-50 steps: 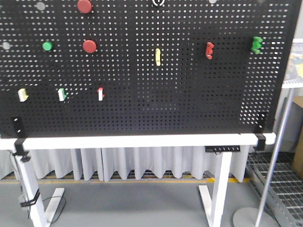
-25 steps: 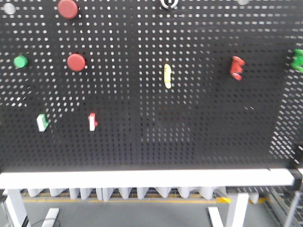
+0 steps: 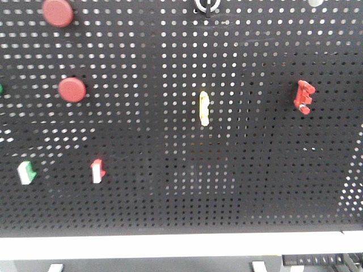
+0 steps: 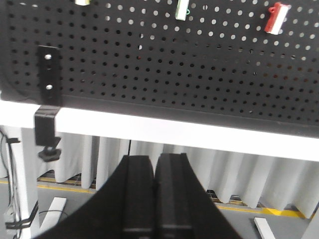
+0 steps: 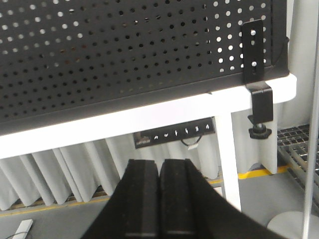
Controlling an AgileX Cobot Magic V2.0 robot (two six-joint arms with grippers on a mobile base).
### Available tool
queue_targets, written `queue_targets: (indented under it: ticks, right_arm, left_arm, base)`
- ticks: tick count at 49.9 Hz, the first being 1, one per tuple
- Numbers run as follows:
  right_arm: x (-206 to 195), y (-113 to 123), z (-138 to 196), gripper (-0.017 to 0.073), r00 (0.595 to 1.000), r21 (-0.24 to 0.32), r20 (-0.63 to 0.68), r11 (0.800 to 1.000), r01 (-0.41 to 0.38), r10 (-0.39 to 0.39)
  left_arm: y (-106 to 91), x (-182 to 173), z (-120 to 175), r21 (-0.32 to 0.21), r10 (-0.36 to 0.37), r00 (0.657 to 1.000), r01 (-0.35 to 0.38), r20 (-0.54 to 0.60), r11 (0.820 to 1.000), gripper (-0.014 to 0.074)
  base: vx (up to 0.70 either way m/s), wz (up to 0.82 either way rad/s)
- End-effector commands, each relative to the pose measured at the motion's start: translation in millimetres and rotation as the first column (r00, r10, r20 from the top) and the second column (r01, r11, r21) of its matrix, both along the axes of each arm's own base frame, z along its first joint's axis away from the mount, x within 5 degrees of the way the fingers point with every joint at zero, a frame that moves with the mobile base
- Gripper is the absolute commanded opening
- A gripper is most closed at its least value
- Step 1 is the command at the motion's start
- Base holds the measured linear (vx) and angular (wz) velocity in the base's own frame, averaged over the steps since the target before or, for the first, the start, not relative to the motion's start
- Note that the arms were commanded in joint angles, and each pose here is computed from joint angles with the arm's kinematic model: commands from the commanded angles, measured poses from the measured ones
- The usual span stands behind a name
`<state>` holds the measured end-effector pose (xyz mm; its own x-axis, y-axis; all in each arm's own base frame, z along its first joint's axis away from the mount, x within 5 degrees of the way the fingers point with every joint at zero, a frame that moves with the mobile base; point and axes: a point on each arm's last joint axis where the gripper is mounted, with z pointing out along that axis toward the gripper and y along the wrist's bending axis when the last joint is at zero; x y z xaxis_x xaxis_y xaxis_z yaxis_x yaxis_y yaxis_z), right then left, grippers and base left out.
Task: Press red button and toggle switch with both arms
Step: 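Raise the left gripper toward the upper red push button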
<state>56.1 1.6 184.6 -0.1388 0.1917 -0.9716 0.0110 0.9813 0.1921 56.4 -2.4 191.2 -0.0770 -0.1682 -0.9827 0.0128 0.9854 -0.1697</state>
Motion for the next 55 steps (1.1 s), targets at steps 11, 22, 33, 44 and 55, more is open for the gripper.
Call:
queue_targets:
  ticks: [11, 22, 33, 44, 55]
  right_arm:
    - [0, -1, 5, 0.0000, 0.996, 0.002, 0.093, 1.000, 0.008, -0.009]
    - [0, -1, 5, 0.0000, 0.996, 0.002, 0.093, 1.000, 0.008, -0.009]
    - [0, -1, 5, 0.0000, 0.996, 0.002, 0.093, 1.000, 0.008, -0.009]
    - [0, -1, 5, 0.0000, 0.995, -0.028, 0.095, 1.000, 0.008, -0.005]
    - [0, -1, 10, 0.0000, 0.990, -0.027, 0.140, 1.000, 0.013, -0.009]
  left_arm:
    - [1.2, 0, -3, -0.018, 0.013, 0.998, -0.012, 0.064, 1.000, 0.0002]
    - [1.2, 0, -3, -0.018, 0.013, 0.998, -0.012, 0.064, 1.000, 0.0002]
    - [1.2, 0, -3, -0.018, 0.013, 0.998, -0.012, 0.064, 1.000, 0.0002]
    - [1.2, 0, -3, -0.018, 0.013, 0.998, -0.012, 0.064, 1.000, 0.0002]
    - [3.4, 0, 8, -0.022, 0.037, 0.982, -0.034, 0.185, 0.999, 0.0002]
  base:
    - [0.11, -0.03]
    - [0.06, -0.02]
    - [0.01, -0.01]
    - [0.00, 0.00]
    - [0.00, 0.00]
